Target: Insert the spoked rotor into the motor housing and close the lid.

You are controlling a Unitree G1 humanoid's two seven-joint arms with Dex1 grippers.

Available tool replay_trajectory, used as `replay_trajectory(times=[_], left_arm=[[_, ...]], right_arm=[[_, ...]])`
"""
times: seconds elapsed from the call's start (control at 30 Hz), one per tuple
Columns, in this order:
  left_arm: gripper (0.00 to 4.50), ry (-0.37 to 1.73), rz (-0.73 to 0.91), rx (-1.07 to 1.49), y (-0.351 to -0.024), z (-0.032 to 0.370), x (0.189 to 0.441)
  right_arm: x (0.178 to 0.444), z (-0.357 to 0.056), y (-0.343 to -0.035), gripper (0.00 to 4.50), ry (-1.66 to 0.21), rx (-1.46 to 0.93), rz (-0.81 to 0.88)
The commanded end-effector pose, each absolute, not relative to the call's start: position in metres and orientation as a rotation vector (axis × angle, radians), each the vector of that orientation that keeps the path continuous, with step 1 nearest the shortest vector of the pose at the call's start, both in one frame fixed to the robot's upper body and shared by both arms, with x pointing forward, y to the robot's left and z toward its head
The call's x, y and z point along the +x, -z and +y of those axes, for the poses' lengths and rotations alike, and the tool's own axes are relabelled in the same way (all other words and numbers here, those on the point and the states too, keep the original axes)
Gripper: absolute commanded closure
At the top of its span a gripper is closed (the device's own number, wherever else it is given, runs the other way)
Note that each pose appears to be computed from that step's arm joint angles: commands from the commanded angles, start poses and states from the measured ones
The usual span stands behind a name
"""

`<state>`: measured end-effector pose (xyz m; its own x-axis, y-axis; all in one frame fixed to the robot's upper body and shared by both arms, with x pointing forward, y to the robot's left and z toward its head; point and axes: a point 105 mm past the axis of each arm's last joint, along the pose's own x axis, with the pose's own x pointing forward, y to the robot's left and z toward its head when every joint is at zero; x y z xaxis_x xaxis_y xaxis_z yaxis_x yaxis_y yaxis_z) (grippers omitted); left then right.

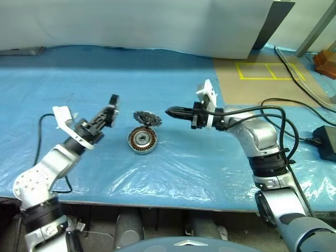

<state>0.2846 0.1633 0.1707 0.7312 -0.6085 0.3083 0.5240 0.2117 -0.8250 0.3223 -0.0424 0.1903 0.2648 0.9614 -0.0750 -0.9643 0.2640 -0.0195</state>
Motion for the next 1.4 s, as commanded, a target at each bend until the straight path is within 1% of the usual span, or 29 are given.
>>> replay_trajectory(times=[0.03,0.1,0.2,0.23,0.27,0.3,0.4,0.53,0.57,0.63,0.87,0.97,1.07,1.2,1.4], left_arm=[[4.11,0.865,0.062,-1.134,-0.189,0.143,0.274],[4.11,0.89,0.053,-1.141,-0.195,0.137,0.271],[4.11,0.881,-0.001,-1.162,-0.206,0.14,0.281],[4.13,0.881,-0.019,-1.17,-0.209,0.14,0.284],[4.13,0.883,-0.029,-1.177,-0.211,0.139,0.286],[4.13,0.894,-0.034,-1.182,-0.212,0.137,0.289],[4.13,0.907,0.008,-1.16,-0.204,0.122,0.302],[4.13,0.95,0.025,-1.186,-0.2,0.111,0.305],[4.13,0.946,0.026,-1.194,-0.199,0.112,0.306],[4.13,0.935,0.025,-1.21,-0.196,0.115,0.309],[4.13,0.956,0.039,-1.214,-0.195,0.107,0.311],[4.13,0.99,0.058,-1.199,-0.195,0.102,0.308],[4.13,0.992,0.044,-1.201,-0.198,0.104,0.31],[4.13,1.048,0.046,-1.191,-0.205,0.096,0.303],[4.13,1.048,0.052,-1.194,-0.204,0.092,0.305]], right_arm=[[0.318,-0.033,-0.201,4.5,-1.317,-0.094,0.004],[0.32,-0.034,-0.207,4.5,-1.31,-0.096,-0.011],[0.327,-0.037,-0.209,4.5,-1.276,-0.157,-0.045],[0.328,-0.038,-0.209,4.1,-1.268,-0.168,-0.052],[0.329,-0.038,-0.209,3.95,-1.265,-0.17,-0.057],[0.33,-0.039,-0.211,3.61,-1.263,-0.161,-0.062],[0.328,-0.037,-0.216,2.68,-1.279,-0.129,-0.081],[0.322,-0.031,-0.22,1.24,-1.326,-0.153,-0.1],[0.322,-0.031,-0.222,0.94,-1.321,-0.178,-0.114],[0.324,-0.031,-0.225,0.94,-1.307,-0.219,-0.136],[0.325,-0.027,-0.228,0.94,-1.286,-0.19,-0.158],[0.326,-0.025,-0.229,0.94,-1.285,-0.199,-0.164],[0.327,-0.023,-0.229,0.94,-1.287,-0.203,-0.165],[0.328,-0.02,-0.229,0.94,-1.286,-0.205,-0.168],[0.33,-0.017,-0.231,0.94,-1.278,-0.209,-0.183]])
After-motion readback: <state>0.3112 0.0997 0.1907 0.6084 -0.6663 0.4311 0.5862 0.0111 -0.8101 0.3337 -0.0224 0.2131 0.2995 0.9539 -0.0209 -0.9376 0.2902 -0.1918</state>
